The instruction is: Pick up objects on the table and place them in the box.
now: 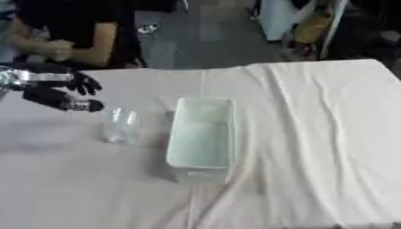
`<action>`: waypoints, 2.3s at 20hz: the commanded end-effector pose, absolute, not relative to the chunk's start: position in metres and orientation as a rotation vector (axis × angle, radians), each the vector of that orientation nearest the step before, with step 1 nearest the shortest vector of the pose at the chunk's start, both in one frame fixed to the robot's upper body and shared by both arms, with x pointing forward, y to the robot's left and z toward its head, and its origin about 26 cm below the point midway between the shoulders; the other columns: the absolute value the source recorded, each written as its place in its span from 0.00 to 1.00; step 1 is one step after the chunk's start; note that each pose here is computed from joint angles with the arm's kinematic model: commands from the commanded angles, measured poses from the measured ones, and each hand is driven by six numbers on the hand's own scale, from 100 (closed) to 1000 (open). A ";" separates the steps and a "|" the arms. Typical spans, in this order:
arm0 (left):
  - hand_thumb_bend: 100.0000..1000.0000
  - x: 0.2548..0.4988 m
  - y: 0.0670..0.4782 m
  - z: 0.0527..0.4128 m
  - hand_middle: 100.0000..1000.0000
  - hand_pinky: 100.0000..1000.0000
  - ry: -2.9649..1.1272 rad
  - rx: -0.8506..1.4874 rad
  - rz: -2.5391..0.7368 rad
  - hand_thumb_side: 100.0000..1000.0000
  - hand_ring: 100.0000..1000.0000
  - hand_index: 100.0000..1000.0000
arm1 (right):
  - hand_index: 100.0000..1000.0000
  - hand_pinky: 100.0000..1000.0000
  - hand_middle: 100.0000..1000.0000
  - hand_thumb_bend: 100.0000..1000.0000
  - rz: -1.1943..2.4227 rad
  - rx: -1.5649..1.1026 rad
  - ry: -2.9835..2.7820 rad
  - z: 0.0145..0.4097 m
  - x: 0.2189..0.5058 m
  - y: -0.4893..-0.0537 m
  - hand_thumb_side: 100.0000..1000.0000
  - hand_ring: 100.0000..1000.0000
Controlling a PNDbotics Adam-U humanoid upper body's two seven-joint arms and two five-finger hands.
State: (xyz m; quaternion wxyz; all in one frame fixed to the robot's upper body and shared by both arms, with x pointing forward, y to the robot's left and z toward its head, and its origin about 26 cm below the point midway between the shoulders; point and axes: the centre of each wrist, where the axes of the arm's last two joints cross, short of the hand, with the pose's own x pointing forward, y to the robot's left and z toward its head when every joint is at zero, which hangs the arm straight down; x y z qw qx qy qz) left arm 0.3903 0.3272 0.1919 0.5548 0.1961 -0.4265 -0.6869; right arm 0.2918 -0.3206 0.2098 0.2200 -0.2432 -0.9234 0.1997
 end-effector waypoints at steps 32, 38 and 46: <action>0.91 0.412 0.306 0.186 0.85 0.94 -0.868 0.701 -1.958 0.78 0.89 0.97 | 0.94 0.67 0.90 0.00 0.588 -0.676 -2.582 0.220 0.290 -0.320 0.45 0.82; 0.93 0.421 0.303 0.173 0.86 0.94 -0.809 0.671 -1.992 0.79 0.90 0.98 | 0.94 0.67 0.90 0.00 0.589 -0.674 -2.586 0.220 0.291 -0.319 0.45 0.82; 0.94 0.431 0.290 0.152 0.86 0.95 -0.827 0.710 -2.020 0.79 0.90 0.97 | 0.94 0.67 0.90 0.00 0.584 -0.670 -2.593 0.221 0.291 -0.319 0.45 0.82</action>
